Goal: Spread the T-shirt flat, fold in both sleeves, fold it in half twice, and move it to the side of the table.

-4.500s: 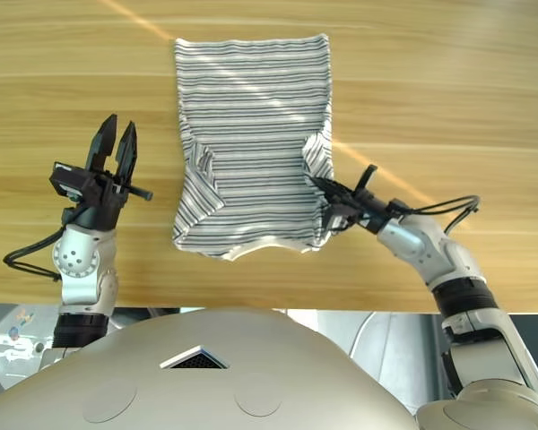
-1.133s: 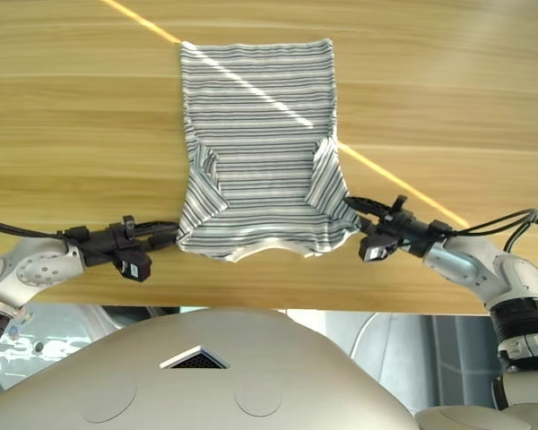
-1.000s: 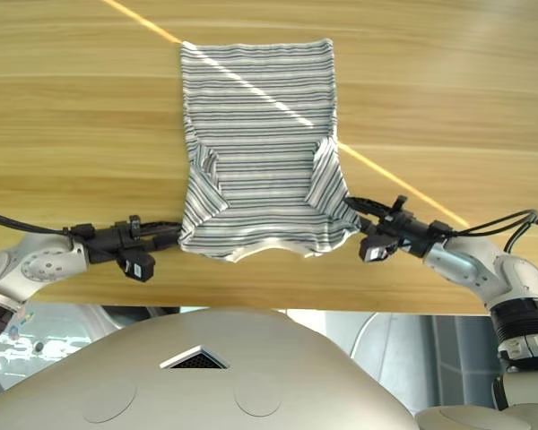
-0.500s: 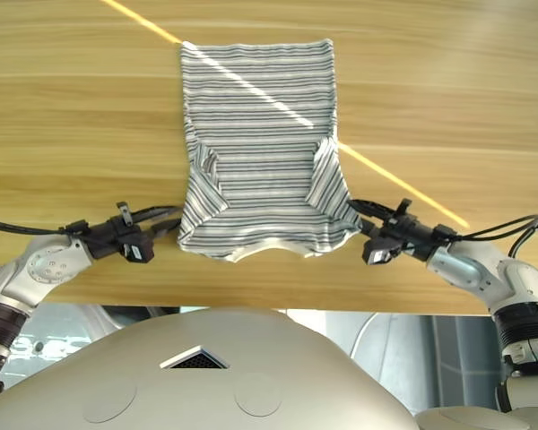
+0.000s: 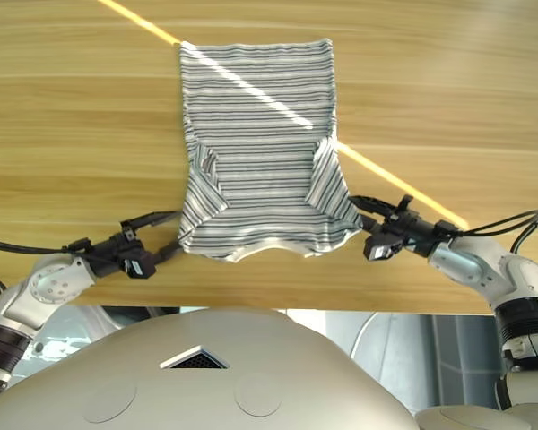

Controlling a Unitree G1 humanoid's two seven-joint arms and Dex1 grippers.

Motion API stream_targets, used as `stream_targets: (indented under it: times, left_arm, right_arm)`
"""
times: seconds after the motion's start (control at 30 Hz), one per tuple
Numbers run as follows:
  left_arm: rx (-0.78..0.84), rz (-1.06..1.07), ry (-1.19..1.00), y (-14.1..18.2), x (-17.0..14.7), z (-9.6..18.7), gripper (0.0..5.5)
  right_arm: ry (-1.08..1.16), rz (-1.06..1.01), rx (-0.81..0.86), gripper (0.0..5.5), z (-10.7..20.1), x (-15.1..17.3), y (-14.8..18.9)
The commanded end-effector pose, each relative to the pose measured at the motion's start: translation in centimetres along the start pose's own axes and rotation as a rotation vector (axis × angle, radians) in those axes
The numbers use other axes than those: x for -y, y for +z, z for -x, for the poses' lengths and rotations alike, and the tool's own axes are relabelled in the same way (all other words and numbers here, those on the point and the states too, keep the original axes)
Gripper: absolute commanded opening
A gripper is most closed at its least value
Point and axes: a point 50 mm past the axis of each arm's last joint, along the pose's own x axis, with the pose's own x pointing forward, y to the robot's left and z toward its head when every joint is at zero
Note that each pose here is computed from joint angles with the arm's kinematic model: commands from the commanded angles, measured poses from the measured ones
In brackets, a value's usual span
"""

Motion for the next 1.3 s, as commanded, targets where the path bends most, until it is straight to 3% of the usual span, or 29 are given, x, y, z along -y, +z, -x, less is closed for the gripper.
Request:
stream_targets:
  times: [0.03,0.4,0.8,0.93,1.2,1.3]
  left_arm:
    - [-0.116,-0.147,-0.183,-1.2,1.1,0.5,3.23]
    - [-0.165,-0.265,-0.325,-3.7,0.0,0.0,3.23]
    - [-0.057,-0.264,-0.43,-2.3,2.2,0.6,0.99]
    - [-0.063,-0.259,-0.435,-2.5,2.3,0.3,0.59]
    - [-0.062,-0.252,-0.42,-3.0,2.1,-0.3,0.04]
    - [-0.061,-0.25,-0.418,-3.0,2.1,-0.4,0.03]
  right_arm:
    - [0.034,-0.008,-0.012,1.89,-0.2,-0.3,-0.3]
    - [0.039,-0.027,0.033,1.89,-0.7,-0.8,0.6]
    - [0.087,0.0,0.015,1.89,0.6,-0.4,0.5]
    - [0.113,0.01,0.059,1.89,0.2,-0.2,1.1]
    - [0.129,0.006,0.087,0.27,0.3,-0.4,2.0]
    - [0.125,-0.003,0.053,0.0,0.5,-0.4,1.2]
